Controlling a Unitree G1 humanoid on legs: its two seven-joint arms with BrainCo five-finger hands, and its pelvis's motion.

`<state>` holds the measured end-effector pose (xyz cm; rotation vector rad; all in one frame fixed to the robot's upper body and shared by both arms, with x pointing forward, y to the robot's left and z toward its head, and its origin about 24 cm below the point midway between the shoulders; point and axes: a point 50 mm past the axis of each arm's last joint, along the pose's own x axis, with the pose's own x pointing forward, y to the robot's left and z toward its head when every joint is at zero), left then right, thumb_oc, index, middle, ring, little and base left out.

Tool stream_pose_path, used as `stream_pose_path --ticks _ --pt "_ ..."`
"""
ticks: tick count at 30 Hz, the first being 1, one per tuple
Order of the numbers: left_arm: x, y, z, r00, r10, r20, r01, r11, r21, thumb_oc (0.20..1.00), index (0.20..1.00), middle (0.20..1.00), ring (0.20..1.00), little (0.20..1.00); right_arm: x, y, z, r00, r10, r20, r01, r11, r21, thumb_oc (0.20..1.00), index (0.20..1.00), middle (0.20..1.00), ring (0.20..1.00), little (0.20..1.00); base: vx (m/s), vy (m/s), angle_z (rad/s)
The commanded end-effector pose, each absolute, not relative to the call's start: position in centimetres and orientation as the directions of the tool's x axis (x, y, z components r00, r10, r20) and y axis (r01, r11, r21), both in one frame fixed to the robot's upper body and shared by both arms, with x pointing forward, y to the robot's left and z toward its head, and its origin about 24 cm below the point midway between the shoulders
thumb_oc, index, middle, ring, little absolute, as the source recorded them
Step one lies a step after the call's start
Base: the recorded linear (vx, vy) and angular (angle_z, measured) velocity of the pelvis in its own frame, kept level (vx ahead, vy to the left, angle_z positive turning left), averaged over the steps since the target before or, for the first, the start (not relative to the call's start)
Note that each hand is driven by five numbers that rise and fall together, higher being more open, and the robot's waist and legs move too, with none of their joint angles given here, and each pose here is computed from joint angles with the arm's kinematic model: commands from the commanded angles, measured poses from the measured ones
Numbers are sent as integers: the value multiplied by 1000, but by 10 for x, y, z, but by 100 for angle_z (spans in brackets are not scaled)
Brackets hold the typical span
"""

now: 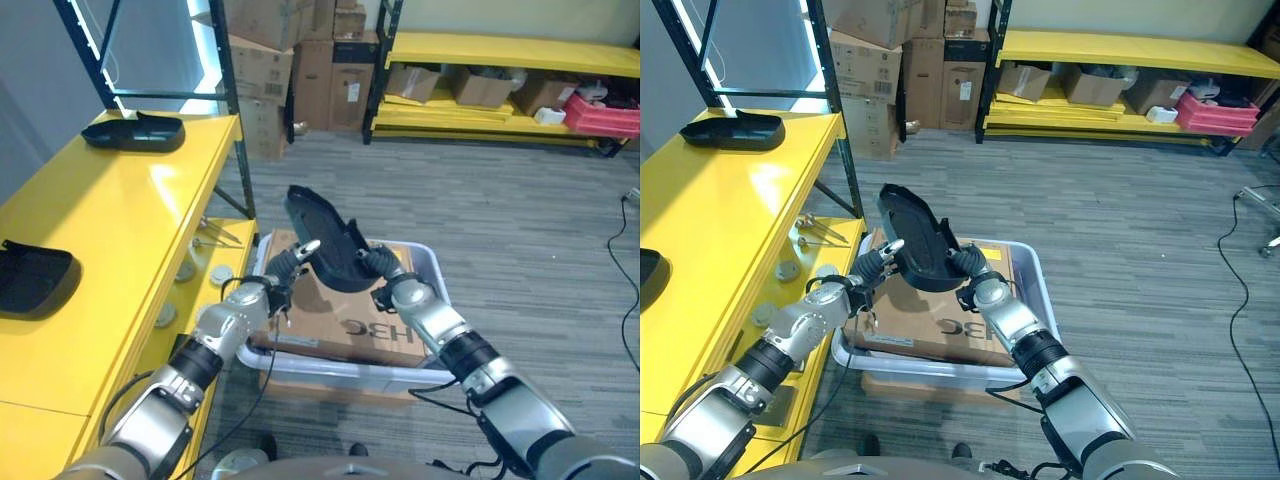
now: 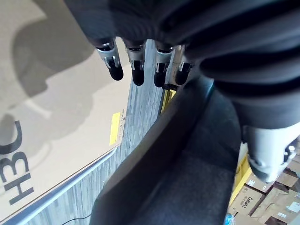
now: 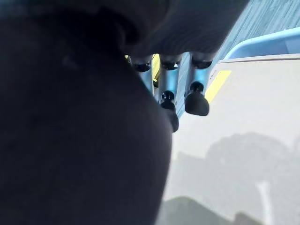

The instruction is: Move parts from the plastic box to the shelf.

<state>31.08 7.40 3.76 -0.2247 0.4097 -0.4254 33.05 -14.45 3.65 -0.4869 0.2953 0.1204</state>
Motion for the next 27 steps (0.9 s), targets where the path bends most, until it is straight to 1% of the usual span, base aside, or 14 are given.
stream_pose_path --ticks 1,6,9,13,17,18,19,27 --pt "324 41 63 814 -517 -263 468 853 -231 1000 1000 1000 1000 1000 345 -130 59 969 104 -222 -201 856 -476 200 200 200 200 200 0 0 0" --pt "321 31 67 806 -536 -249 486 841 -239 1000 1000 1000 1000 1000 343 -113 55 957 157 -246 -260 841 -474 200 200 200 200 200 0 0 0" --pt "319 28 68 805 -540 -247 495 840 -223 1000 1000 1000 1000 1000 339 -97 53 937 228 -263 -333 807 -488 200 200 200 200 200 0 0 0" --pt "317 30 65 807 -534 -251 497 845 -198 1000 1000 1000 1000 1000 333 -86 48 923 270 -275 -377 782 -497 200 200 200 200 200 0 0 0" --pt "318 34 65 822 -520 -232 490 854 -176 1000 1000 1000 1000 1000 330 -83 44 919 271 -286 -384 774 -504 200 200 200 200 200 0 0 0" --pt "318 35 67 830 -514 -218 486 857 -171 467 467 467 467 467 330 -84 44 920 269 -286 -383 774 -504 200 200 200 200 200 0 0 0" --pt "320 39 70 841 -503 -199 475 863 -173 200 200 200 200 200 330 -85 44 922 263 -285 -378 776 -505 200 200 200 200 200 0 0 0" --pt "319 49 72 847 -498 -187 477 866 -147 200 200 200 200 200 328 -97 41 931 222 -290 -346 791 -505 200 200 200 200 200 0 0 0"
